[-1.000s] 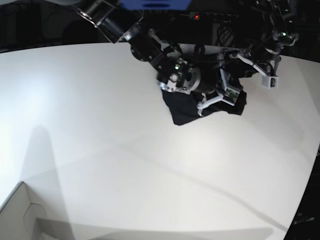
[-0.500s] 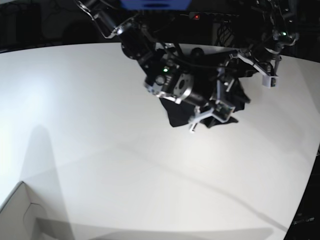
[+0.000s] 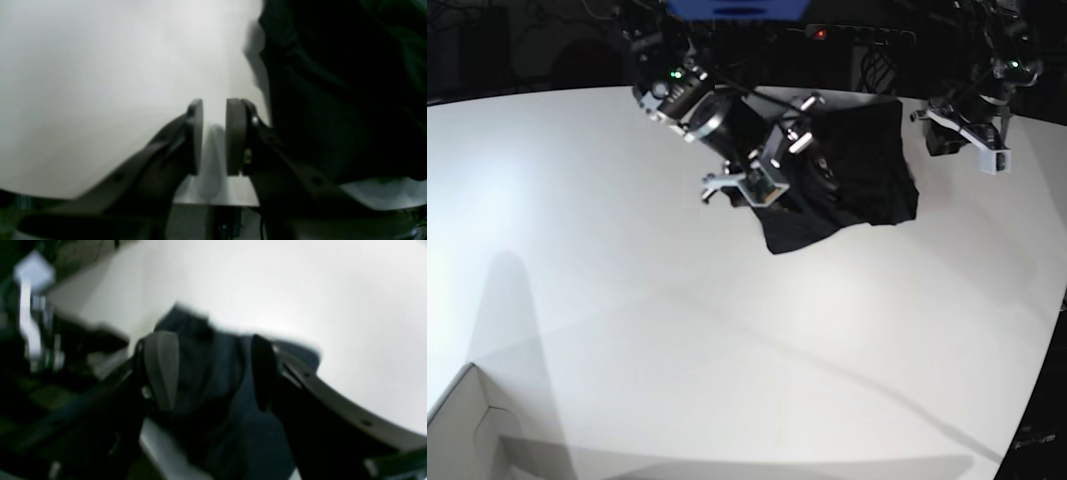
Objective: Layout the t-shirt on the table in an organized manner, then fold the t-shirt properly
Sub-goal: 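Press the folded stack with both grippers and release, lifting away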
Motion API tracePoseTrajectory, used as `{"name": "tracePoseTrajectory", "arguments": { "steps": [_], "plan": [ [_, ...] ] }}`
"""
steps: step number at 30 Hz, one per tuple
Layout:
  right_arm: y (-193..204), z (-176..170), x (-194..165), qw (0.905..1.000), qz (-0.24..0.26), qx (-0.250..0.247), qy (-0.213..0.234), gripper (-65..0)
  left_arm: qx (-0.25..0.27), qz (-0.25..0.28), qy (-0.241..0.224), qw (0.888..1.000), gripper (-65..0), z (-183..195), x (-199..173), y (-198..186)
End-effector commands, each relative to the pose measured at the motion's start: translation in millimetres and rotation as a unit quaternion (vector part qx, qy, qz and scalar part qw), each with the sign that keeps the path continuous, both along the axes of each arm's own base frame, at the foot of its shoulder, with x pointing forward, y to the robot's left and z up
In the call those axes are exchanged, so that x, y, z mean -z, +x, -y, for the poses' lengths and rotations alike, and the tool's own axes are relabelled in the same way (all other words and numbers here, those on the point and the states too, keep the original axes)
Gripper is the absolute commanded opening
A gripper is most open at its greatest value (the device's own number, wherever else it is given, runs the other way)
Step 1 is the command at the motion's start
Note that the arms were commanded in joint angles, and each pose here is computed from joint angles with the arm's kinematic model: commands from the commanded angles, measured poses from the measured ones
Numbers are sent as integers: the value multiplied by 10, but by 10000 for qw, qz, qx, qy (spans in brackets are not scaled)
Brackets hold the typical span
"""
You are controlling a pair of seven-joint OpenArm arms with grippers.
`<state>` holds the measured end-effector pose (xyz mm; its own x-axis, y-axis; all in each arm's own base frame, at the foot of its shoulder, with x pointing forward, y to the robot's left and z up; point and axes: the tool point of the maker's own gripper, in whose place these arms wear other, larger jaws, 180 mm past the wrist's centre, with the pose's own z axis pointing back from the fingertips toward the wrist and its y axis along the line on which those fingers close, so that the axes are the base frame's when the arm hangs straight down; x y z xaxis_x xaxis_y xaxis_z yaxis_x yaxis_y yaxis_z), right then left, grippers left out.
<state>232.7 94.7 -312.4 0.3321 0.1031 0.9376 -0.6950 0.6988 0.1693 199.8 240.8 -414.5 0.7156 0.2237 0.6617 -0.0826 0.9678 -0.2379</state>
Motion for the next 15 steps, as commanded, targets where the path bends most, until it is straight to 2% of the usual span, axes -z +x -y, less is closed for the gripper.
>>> {"name": "tracePoseTrajectory", "arguments": {
  "steps": [1,6,11,15],
  "plan": [
    [33,-43,-166,9994,206,17,284,-296,-16,276,78,9996,-534,-68,-150,86],
    [-32,-57,-40,9997,16,-7,242,-296,-273,522,294,9978,-533,-276,-348,104],
    [-21,-88,136,9997,-167,-62,171,-297,-148,770,413,9961,-533,-224,-541,174],
    [-30,-8,191,9998,-155,-91,30,-298,-72,1078,89,9941,-529,-10,-767,95]
  ]
}}
